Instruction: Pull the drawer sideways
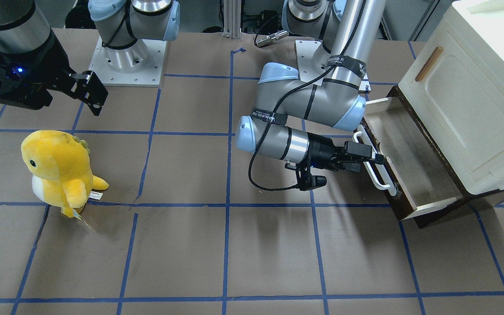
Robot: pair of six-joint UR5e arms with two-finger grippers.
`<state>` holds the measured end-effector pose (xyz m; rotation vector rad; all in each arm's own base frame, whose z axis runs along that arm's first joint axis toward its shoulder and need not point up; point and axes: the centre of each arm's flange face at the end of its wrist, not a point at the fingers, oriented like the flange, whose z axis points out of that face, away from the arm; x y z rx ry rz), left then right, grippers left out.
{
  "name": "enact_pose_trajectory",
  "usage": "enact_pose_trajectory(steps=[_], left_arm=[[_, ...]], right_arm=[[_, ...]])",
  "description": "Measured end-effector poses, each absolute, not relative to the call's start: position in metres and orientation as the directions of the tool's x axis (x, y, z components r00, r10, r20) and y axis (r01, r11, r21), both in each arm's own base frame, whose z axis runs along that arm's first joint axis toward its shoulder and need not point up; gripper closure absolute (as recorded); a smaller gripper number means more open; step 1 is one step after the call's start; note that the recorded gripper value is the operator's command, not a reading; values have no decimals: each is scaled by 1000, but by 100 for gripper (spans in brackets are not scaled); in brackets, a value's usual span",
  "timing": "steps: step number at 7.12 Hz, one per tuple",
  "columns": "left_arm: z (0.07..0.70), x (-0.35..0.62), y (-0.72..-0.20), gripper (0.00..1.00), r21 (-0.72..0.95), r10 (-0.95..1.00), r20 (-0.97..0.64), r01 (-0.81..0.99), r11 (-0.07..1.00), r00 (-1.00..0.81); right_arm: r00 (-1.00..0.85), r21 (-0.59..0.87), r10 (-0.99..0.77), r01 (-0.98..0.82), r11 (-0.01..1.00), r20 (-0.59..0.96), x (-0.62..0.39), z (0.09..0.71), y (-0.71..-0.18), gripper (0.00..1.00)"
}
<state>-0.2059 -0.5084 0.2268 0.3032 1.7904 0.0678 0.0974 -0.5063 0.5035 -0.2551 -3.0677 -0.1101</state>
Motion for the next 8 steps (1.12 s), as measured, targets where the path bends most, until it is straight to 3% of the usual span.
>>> enact_pose_trajectory(steps=[2,4,6,8], left_arm=[[291,-219,-515,0,154,199,-884,140,978,-422],[381,-227,-504,0,70,136,-724,124,990,-676],[457,-207,-486,0,-14,24,-399,32,999,-917],[502,-184,-471,0,-57,-56,-118,-50,997,-991]], right_arm=[[-984,66,163,167,984,67,97,504,-506,0],[-984,66,162,167,984,67,97,504,-506,0],[-984,66,162,167,984,67,98,504,-506,0],[-984,67,162,167,984,67,98,503,-506,0]])
